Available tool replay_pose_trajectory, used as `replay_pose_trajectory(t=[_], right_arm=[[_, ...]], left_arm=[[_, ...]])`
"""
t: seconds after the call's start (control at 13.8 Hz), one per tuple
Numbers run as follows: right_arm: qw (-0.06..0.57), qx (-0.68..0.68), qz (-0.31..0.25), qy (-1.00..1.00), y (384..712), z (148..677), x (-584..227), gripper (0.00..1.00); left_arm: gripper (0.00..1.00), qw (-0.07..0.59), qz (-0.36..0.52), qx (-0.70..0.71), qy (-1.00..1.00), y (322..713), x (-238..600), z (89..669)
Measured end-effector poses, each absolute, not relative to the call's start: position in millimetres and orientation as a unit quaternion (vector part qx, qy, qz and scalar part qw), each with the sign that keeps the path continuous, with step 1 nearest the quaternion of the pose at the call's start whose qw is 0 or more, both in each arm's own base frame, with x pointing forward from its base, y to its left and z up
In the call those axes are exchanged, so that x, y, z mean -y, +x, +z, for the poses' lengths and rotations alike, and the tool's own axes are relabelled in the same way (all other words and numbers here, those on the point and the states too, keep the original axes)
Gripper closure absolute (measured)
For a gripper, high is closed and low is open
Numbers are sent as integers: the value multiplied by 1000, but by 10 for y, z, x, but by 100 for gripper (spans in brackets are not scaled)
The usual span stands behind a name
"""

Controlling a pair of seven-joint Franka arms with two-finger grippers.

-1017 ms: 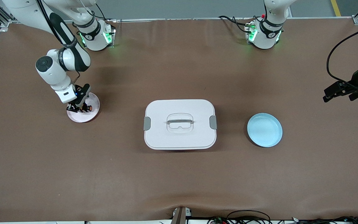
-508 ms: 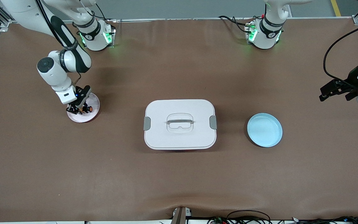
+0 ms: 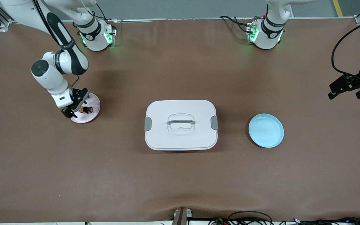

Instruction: Transfer orange switch to right arm and place

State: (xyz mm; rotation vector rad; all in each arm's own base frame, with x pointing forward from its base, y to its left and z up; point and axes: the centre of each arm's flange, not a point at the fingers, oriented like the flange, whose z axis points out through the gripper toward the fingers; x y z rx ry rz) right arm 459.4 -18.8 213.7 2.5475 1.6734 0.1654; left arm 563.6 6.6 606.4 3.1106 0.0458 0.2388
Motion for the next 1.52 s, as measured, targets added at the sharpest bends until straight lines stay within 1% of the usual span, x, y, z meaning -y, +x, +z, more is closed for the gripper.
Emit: replay_pose_trajectory(t=[0.29, 0.51, 0.65, 0.8, 1.02, 1.16, 1.31, 1.52], right_arm=[[27, -457, 38, 888, 4654, 2445, 191, 0], [5, -371, -1, 929, 4766, 2750, 205, 0], [-7, -303, -37, 952, 4872, 3041, 218, 0], [-10, -264, -55, 963, 5020, 3375, 235, 0], [-12, -242, -70, 968, 5291, 4039, 265, 0], [-11, -220, -72, 973, 5414, 4465, 310, 0], [-9, -181, -73, 981, 5462, 4682, 404, 0], [-5, -110, -78, 991, 5506, 4829, 473, 0]], left_arm=[[0, 12, 74, -19, 997, 5608, 57, 6227], [0, 13, 77, -22, 997, 5583, 77, 6393], [0, 13, 76, -26, 997, 5579, 77, 6396], [0, 14, 72, -36, 997, 5573, 78, 6391], [0, 14, 66, -37, 997, 5559, 78, 6391], [0, 14, 62, -37, 997, 5550, 78, 6383], [0, 13, 57, -37, 998, 5542, 79, 6374], [0, 13, 51, -36, 998, 5529, 89, 6362]])
